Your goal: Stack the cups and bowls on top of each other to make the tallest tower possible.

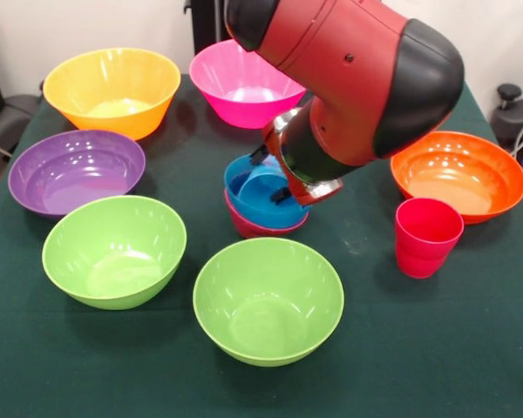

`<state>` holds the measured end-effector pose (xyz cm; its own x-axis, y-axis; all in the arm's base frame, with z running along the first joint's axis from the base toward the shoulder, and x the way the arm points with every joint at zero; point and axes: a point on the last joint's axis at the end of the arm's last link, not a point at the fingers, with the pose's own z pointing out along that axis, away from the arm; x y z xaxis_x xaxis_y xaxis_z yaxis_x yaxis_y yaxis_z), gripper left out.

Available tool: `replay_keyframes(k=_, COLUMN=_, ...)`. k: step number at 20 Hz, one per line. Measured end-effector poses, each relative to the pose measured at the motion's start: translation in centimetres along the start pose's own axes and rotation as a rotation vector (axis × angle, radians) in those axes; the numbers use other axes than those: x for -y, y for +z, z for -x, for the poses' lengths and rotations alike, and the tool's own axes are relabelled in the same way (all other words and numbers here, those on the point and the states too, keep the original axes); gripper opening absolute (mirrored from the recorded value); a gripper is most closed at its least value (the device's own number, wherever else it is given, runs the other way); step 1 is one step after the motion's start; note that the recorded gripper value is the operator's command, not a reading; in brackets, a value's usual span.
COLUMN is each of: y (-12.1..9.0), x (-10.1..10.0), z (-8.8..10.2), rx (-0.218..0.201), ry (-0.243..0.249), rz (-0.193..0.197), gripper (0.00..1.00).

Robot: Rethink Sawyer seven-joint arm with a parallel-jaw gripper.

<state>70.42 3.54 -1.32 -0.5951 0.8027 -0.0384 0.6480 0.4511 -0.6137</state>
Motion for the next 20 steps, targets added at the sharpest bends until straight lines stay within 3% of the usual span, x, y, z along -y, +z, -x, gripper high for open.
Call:
replay_keyframes(k=7, y=-0.6, x=-1.0, z=-1.6, rx=0.012, ry=0.007, rz=0.006, gripper=1.00)
replay_keyframes(k=17, y=-0.7, x=-1.3, z=-1.9, rx=0.017, ry=0.004, rz=0.007, gripper=1.00)
replay_keyframes(k=18, y=-0.7, x=-1.3, z=-1.9, rx=0.017, ry=0.004, rz=0.007, gripper=0.00)
replay_keyframes(k=20, y=-0.7, x=-1.3, z=-1.9, rx=0.017, ry=0.004, rz=0.007, gripper=0.00)
